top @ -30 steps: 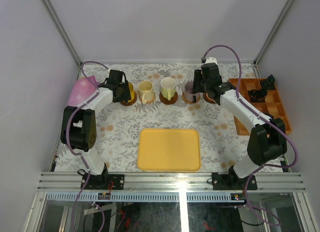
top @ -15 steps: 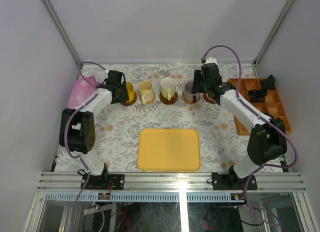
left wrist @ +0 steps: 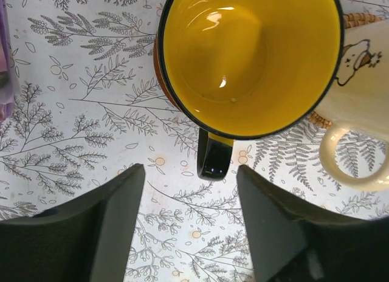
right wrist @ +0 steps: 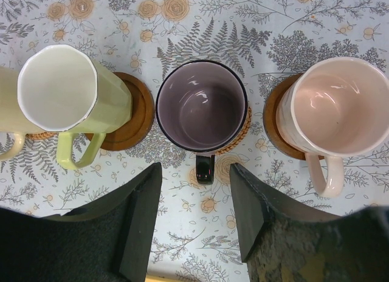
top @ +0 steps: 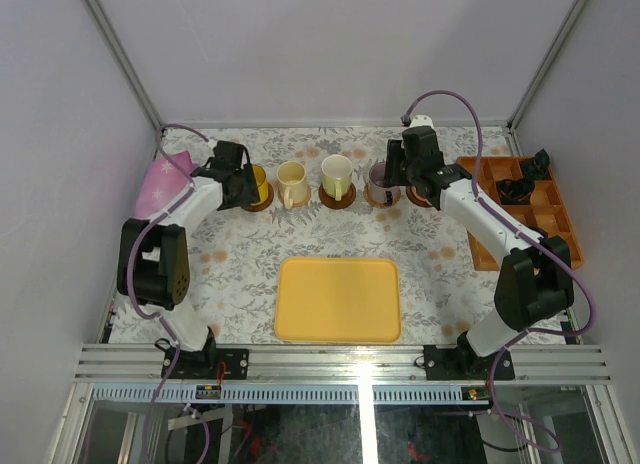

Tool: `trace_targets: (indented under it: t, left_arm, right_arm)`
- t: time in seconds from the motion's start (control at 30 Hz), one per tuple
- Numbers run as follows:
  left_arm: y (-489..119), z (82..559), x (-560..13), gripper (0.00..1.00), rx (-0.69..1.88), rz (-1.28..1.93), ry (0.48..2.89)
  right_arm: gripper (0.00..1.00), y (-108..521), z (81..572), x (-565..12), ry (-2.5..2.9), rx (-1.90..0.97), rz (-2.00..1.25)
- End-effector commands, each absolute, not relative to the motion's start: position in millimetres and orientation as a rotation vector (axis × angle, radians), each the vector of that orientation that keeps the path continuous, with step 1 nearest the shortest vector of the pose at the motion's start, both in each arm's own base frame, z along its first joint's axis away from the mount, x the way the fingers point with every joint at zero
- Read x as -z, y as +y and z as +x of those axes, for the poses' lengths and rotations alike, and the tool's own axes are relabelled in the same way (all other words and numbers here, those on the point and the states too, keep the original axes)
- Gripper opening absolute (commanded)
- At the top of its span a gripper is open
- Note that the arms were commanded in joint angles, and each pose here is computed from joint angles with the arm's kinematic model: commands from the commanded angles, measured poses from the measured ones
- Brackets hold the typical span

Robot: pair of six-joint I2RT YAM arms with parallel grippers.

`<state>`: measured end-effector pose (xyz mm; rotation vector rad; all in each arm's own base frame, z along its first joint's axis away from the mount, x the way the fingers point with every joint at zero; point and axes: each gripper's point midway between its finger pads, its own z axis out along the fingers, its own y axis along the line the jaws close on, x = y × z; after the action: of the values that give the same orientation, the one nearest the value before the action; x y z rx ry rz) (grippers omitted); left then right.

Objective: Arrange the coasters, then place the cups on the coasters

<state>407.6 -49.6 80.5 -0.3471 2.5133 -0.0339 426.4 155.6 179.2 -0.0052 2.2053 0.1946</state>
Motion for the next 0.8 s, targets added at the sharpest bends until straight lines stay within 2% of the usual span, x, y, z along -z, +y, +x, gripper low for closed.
trace_targets:
  t: [0.0, 0.07, 0.27, 0.37, 0.6, 0.77]
  left_arm:
    - [-54, 411, -118, 0.66, 0.111, -0.338, 2.440]
    - [-56, 412, -134, 0.71, 0.131, -0.327, 2.406]
    - [-51, 420, -178, 0.89, 0.132, -0.356, 2.285]
    - [-42, 424, -193, 0.99, 0.094, -0.416, 2.217]
    - [5, 428, -210, 1.00, 0.020, -0.668, 2.057]
    - [55, 419, -215, 1.00, -0.039, -0.840, 1.980]
  right_arm:
    - [0.57, 148, 439, -204, 2.138, -0.154, 0.028]
    - [0.60, 139, 440, -210, 2.123, -0.104, 0.039]
    - [0.82, 88, 451, -216, 2.099, -0.032, 0.176]
    - [0.87, 55, 453, -217, 2.081, -0.038, 0.287]
    - [0.97, -31, 431, -224, 1.964, 0.030, 0.578]
    - [1.00, -82, 405, -219, 1.904, 0.039, 0.749]
